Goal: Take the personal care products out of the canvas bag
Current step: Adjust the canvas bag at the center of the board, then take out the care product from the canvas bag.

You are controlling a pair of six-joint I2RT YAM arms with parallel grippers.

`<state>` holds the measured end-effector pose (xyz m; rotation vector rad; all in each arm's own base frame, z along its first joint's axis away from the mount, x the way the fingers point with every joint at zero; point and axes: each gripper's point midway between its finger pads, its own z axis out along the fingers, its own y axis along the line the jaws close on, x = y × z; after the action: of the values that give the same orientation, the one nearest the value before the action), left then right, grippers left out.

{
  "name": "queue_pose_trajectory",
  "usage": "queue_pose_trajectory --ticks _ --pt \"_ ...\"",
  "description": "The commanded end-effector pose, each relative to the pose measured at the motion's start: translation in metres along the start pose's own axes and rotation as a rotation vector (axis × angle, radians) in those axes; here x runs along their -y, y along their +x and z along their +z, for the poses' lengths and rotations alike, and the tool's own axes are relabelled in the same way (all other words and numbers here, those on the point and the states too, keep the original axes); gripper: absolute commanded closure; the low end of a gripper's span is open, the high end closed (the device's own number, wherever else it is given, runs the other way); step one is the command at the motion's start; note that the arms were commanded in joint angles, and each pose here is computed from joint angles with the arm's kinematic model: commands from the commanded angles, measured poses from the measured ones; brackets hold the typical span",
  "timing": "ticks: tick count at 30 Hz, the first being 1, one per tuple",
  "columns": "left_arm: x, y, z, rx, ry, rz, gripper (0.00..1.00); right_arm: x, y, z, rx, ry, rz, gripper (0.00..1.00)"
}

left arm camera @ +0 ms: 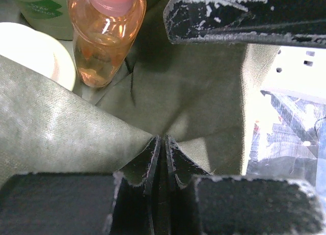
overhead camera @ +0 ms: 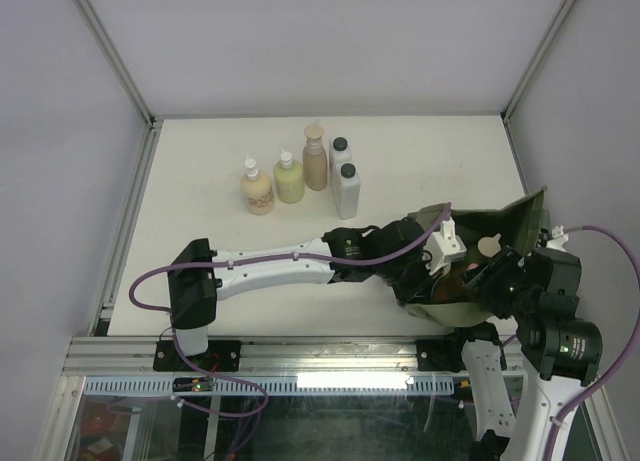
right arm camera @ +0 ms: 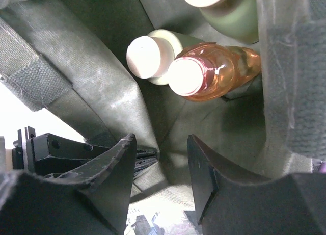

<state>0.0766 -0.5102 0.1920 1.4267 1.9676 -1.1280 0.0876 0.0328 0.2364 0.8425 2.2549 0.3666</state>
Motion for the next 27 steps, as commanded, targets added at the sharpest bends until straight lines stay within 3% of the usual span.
queue_pose_trajectory --ticks 1,5,9,11,17,27 --pt "-0.006 0.020 -0.001 -0.055 -0.050 0.012 0.93 0.007 -0.013 0.004 0.031 0.053 -0.067 0.50" --pt "-0.005 0.017 0.000 -0.049 -0.060 0.006 0.93 0.014 -0.031 -0.001 0.080 0.119 -0.134 0.36" --pt "-0.004 0.017 0.003 -0.051 -0.055 0.009 0.92 -0.008 -0.046 0.005 0.097 0.036 -0.181 0.34" --pt "-0.004 0.018 0.004 -0.053 -0.054 0.011 0.92 0.000 -0.052 0.013 0.087 0.097 -0.163 0.33" --pt "-0.001 0.017 0.007 -0.057 -0.037 0.021 0.92 0.022 -0.039 0.042 0.024 0.199 -0.112 0.33" --pt "0.000 0.008 0.007 -0.040 -0.034 0.050 0.91 0.027 -0.018 0.063 -0.139 0.213 -0.132 0.16"
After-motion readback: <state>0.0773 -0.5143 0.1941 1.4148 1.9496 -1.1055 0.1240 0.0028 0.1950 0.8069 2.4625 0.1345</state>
